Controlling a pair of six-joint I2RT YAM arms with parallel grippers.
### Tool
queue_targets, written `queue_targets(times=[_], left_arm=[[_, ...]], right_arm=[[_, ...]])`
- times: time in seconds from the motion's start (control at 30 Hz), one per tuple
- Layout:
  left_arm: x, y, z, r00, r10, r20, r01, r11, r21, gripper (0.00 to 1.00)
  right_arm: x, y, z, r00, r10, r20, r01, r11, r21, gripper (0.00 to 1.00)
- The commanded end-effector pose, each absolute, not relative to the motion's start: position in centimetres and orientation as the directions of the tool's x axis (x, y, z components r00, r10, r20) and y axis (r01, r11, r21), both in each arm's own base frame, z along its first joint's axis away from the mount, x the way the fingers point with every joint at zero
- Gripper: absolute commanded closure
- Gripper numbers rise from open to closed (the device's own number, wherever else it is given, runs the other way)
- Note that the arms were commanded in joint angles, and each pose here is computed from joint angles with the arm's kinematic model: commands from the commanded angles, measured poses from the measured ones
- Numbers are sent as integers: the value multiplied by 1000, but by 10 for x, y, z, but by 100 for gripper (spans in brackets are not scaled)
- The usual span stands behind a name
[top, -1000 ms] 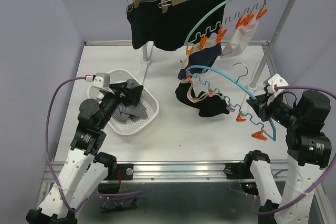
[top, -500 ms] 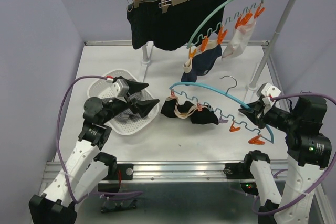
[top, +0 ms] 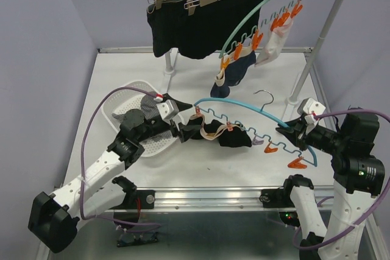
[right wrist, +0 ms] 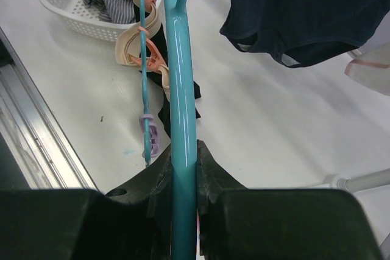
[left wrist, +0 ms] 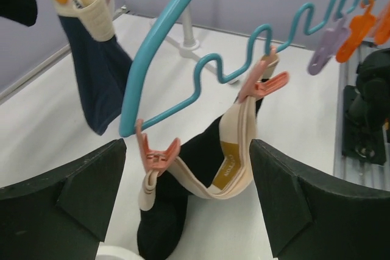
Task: Remove the underwear clipped to the hanger
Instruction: Remove the underwear from the hanger.
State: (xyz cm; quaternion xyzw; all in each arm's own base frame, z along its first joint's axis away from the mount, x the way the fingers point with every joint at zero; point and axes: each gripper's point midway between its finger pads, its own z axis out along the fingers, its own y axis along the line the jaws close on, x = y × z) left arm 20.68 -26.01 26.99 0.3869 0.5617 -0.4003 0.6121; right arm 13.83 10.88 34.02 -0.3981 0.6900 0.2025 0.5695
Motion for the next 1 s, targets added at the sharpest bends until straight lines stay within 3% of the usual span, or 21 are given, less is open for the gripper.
queue_targets(times=[0.0,0.27,0.6,0.97], left_arm=[[229,-254,274,166,-29,-986,870,474,133,7],[240,-247,272,197,-27,-980,828,540,152,7],[234,-273,261,157,-23,-987,893,430,132,14],[238,-282,271,165,-61,-984,891,436,123,25]], right_arm=[[131,115,362,73,-318,-945,-782,571,-252,99],[129,116,358,77,-318,-945,-784,566,-254,99],[128,117,357,81,-320,-944,-784,564,-258,99],[127,117,354,74,-316,-946,-788,563,-250,99]])
